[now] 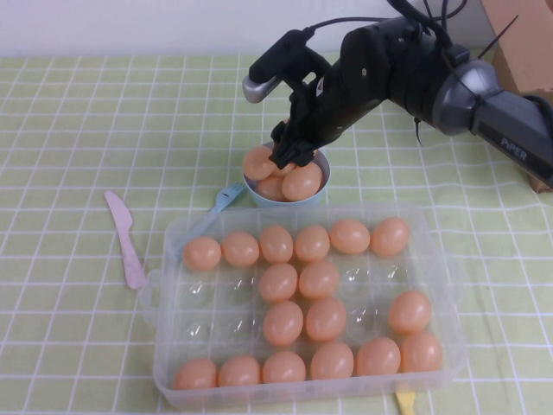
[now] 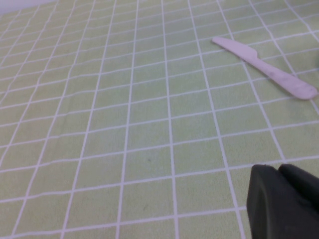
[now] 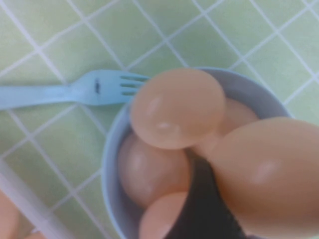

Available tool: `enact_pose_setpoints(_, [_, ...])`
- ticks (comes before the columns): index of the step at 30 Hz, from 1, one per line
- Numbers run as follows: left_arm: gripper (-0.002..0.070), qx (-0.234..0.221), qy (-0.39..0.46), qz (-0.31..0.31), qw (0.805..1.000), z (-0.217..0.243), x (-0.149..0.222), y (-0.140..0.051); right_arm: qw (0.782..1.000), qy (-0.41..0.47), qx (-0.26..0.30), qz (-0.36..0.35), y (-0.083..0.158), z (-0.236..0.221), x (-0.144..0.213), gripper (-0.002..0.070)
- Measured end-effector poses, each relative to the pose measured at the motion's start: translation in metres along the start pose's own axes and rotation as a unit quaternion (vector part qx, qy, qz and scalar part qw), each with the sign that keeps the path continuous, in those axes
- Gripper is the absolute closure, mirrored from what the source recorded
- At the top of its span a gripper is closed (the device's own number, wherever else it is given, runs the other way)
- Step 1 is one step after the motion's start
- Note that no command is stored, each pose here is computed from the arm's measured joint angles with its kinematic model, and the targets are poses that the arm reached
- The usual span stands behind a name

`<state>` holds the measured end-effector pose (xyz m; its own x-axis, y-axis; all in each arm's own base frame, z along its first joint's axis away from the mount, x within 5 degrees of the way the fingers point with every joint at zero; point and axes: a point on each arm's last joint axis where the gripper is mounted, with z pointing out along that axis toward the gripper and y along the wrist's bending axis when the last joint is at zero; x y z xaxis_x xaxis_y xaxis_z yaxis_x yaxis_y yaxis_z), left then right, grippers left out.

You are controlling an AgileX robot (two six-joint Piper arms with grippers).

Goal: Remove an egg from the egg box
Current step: Place the egg in the bowl

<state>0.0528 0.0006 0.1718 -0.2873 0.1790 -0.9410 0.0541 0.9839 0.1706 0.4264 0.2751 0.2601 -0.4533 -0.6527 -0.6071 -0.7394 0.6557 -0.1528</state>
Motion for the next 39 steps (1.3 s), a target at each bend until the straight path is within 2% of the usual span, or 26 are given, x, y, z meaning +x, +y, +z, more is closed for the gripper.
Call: enact_pose_setpoints(39, [0.0680, 0.000, 0.000, 0.000, 1.000, 0.0000, 0.0000, 0.0000, 1.000, -0.005, -0.018, -0.002, -0.0001, 0.0086, 0.0026, 0.0243])
